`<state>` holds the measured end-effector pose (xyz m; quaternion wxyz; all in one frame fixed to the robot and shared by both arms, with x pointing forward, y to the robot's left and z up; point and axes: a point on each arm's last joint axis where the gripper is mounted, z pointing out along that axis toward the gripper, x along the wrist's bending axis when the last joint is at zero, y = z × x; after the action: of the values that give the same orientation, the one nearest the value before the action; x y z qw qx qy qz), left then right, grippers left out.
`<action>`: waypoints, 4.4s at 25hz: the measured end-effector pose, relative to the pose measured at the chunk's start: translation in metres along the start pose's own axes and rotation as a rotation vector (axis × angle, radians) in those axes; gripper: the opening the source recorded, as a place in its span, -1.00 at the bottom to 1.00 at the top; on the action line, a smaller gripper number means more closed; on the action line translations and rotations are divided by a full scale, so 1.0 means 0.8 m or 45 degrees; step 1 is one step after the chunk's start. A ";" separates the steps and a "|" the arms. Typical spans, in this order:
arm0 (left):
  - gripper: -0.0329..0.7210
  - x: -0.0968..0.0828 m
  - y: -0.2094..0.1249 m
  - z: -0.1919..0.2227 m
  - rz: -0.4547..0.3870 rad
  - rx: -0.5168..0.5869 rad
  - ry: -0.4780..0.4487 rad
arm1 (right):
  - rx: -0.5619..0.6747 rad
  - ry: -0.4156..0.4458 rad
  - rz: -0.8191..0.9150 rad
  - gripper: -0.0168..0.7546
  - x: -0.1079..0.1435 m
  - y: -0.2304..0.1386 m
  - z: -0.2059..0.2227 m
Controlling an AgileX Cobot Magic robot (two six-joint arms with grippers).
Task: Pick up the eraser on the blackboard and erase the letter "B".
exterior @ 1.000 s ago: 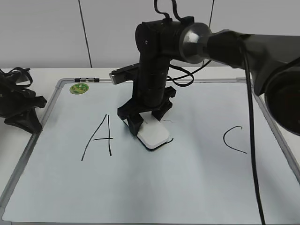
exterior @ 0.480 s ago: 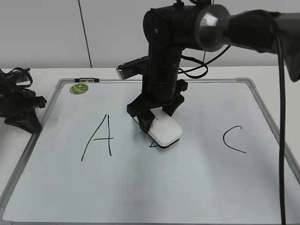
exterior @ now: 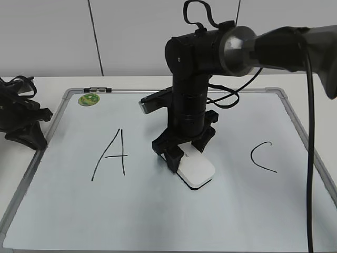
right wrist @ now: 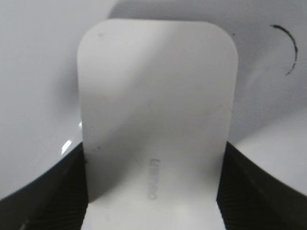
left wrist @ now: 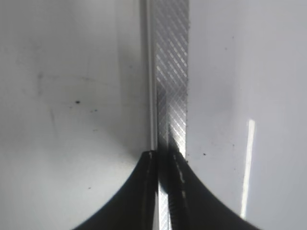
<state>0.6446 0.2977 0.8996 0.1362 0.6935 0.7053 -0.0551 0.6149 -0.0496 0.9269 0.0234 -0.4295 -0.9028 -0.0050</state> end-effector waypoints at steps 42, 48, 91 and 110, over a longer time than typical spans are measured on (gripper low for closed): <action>-0.83 0.000 0.000 0.000 0.000 0.000 0.000 | -0.098 -0.074 0.088 0.44 -0.077 0.030 -0.008; -0.83 0.000 0.000 0.001 -0.001 0.003 0.000 | -0.084 -0.082 -0.028 0.44 -0.027 0.032 0.003; -0.83 0.000 0.000 0.001 0.001 0.007 0.000 | 0.076 -0.203 -0.075 0.44 0.006 -0.003 0.003; -0.83 0.000 0.000 0.001 -0.001 0.005 -0.001 | -0.264 -0.172 0.237 0.44 -0.116 -0.014 -0.105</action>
<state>0.6445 0.2977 0.8988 0.1350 0.6936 0.7053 -0.0567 0.6675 -0.1310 1.0065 -0.0814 -0.5106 -0.8533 -0.0671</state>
